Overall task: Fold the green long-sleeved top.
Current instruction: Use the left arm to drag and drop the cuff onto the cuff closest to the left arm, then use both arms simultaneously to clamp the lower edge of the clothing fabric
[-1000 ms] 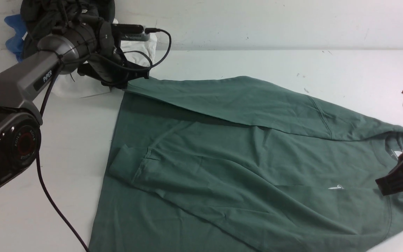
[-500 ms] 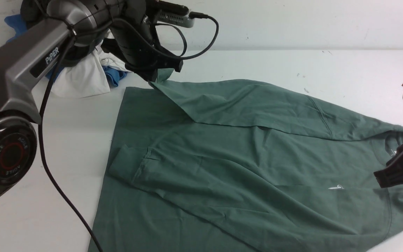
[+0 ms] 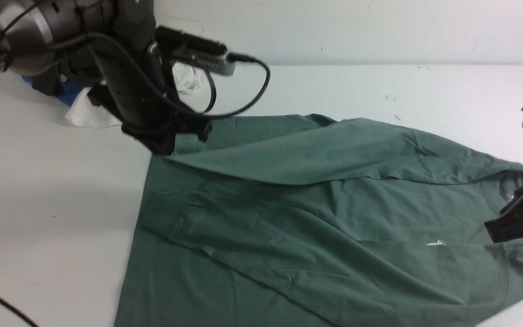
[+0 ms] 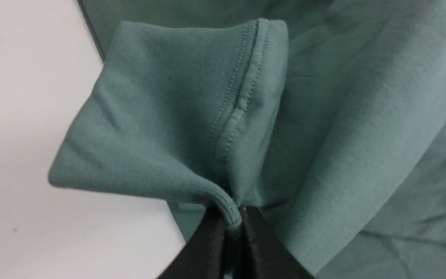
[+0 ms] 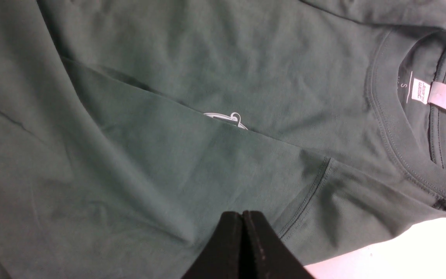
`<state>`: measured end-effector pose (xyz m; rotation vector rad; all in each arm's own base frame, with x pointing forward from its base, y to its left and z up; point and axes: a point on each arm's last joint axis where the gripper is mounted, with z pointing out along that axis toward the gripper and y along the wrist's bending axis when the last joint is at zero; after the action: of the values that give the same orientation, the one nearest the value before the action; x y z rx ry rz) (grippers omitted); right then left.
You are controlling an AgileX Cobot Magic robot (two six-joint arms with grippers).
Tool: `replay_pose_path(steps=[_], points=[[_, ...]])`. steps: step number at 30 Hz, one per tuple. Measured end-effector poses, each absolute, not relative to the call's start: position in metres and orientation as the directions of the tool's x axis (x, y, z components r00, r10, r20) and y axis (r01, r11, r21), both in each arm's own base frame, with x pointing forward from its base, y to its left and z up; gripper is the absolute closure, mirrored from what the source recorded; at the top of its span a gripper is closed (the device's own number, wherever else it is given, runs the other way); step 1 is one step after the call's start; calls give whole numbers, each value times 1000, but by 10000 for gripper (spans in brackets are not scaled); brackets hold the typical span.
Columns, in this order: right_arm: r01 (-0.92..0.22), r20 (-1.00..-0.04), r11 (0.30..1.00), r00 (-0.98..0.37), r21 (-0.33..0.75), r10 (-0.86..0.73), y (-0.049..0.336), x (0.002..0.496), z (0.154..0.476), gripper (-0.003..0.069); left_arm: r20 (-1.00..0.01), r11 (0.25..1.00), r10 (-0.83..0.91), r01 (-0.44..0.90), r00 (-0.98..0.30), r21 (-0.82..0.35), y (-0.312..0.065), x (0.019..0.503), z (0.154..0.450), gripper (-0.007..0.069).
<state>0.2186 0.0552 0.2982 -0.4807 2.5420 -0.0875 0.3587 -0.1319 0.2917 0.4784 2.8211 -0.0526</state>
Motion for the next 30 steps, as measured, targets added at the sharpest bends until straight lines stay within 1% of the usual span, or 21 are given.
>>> replay_pose_path(steps=[1,2,4,6,8,13,16,18,19,21,23,24,25,26,27,30], points=[[-320,-507,934,-785,-158,-355,55,219,298,673,-250,945,316,326,-915,3,-128,347,275,617],[-320,-510,934,-784,-158,-355,55,219,299,673,-251,946,313,324,-916,0,-126,341,269,616],[-320,-513,934,-782,-158,-354,56,219,299,673,-226,949,305,315,-925,-8,-123,330,252,616],[-320,-515,934,-780,-158,-354,56,220,299,673,-205,950,304,312,-931,-8,-121,324,241,616],[-320,-518,934,-778,-158,-354,56,220,299,673,-194,951,301,308,-934,-8,-118,317,223,616],[-320,-526,934,-774,-158,-354,56,220,299,673,-211,952,297,306,-931,-10,-116,310,201,598],[-319,-529,935,-773,-154,-351,56,221,300,673,-207,950,305,313,-930,-8,-115,309,198,532],[-318,-529,936,-774,-148,-347,57,220,299,673,-208,947,315,322,-926,-1,-114,309,198,455],[-318,-530,937,-775,-146,-345,57,220,299,673,-210,946,318,325,-925,0,-114,309,198,398],[-318,-530,937,-775,-143,-343,57,220,299,673,-209,944,323,331,-923,1,-114,308,199,328],[-318,-530,938,-776,-142,-343,57,220,299,673,-196,940,335,341,-922,5,-114,308,201,212],[-318,-530,937,-775,-143,-343,57,220,299,673,-198,940,336,342,-921,5,-114,308,202,212],[-317,-529,938,-777,-139,-341,57,220,300,673,-177,933,355,359,-918,10,-115,306,209,143],[-317,-529,938,-777,-139,-341,57,220,300,673,-176,933,355,359,-918,11,-115,305,210,136],[-315,-524,940,-782,-135,-337,57,220,302,673,-183,918,395,396,-900,29,-116,301,223,98],[-310,-529,943,-784,-120,-325,58,220,310,673,-227,889,457,453,-860,74,-122,285,252,76]])
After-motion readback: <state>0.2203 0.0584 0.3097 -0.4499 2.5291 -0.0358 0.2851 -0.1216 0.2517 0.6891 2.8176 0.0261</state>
